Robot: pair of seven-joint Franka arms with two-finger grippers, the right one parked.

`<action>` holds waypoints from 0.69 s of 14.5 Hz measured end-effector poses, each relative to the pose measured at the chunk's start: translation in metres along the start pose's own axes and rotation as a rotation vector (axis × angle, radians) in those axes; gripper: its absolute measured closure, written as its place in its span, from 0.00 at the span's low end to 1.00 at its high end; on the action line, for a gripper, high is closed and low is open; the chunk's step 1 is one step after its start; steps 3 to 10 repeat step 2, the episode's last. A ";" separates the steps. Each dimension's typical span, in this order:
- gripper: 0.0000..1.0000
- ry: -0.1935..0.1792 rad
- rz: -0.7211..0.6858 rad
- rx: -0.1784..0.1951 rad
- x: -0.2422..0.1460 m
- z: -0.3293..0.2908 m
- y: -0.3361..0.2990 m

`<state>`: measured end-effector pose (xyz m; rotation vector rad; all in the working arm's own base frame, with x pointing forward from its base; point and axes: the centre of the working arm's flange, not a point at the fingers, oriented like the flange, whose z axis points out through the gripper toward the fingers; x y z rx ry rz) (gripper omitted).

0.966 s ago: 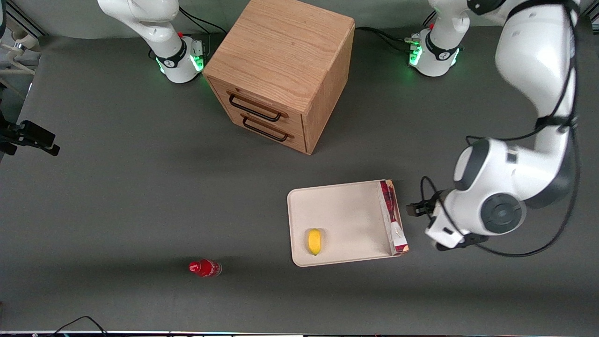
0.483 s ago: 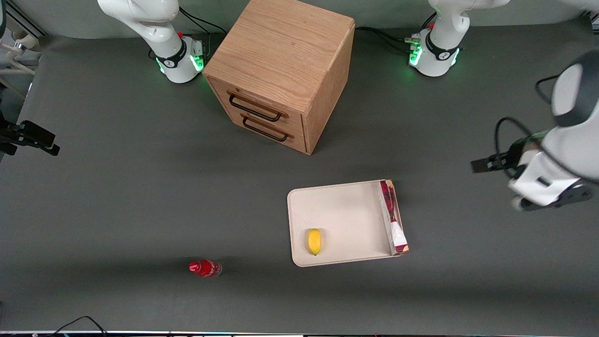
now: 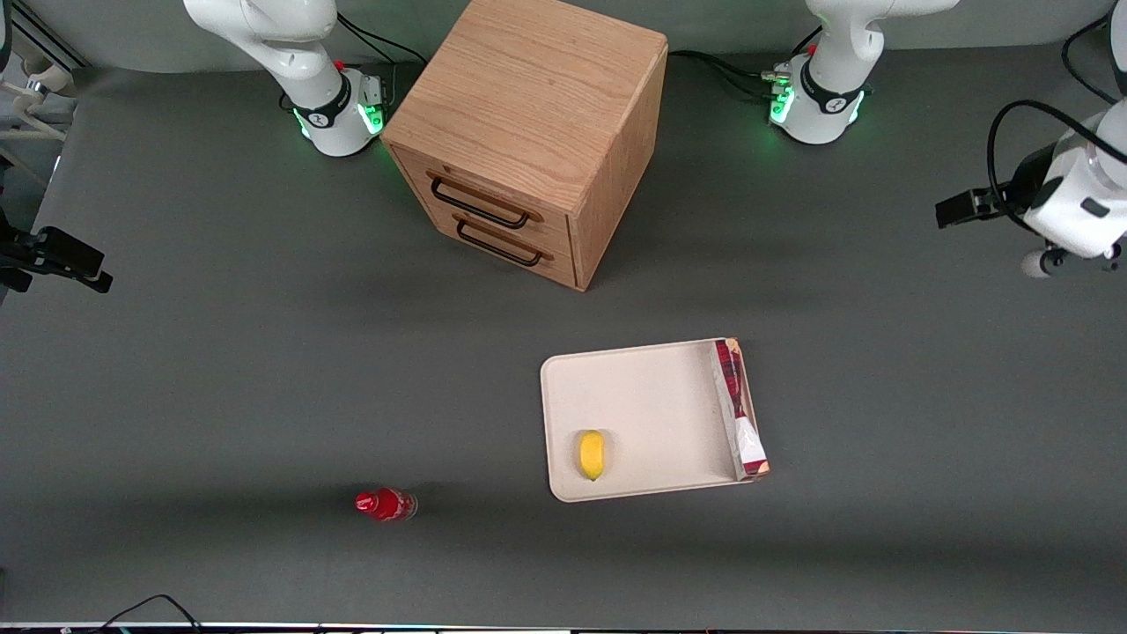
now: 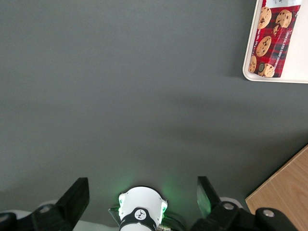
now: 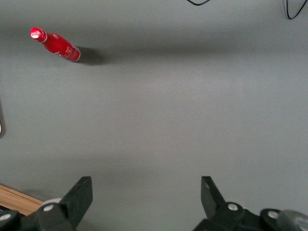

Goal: Place red cookie box on tray

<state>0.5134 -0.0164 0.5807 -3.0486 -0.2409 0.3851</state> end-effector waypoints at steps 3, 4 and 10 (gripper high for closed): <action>0.00 0.016 0.015 -0.007 -0.003 -0.008 -0.006; 0.00 0.016 0.015 -0.007 -0.003 -0.008 -0.006; 0.00 0.016 0.015 -0.007 -0.003 -0.008 -0.006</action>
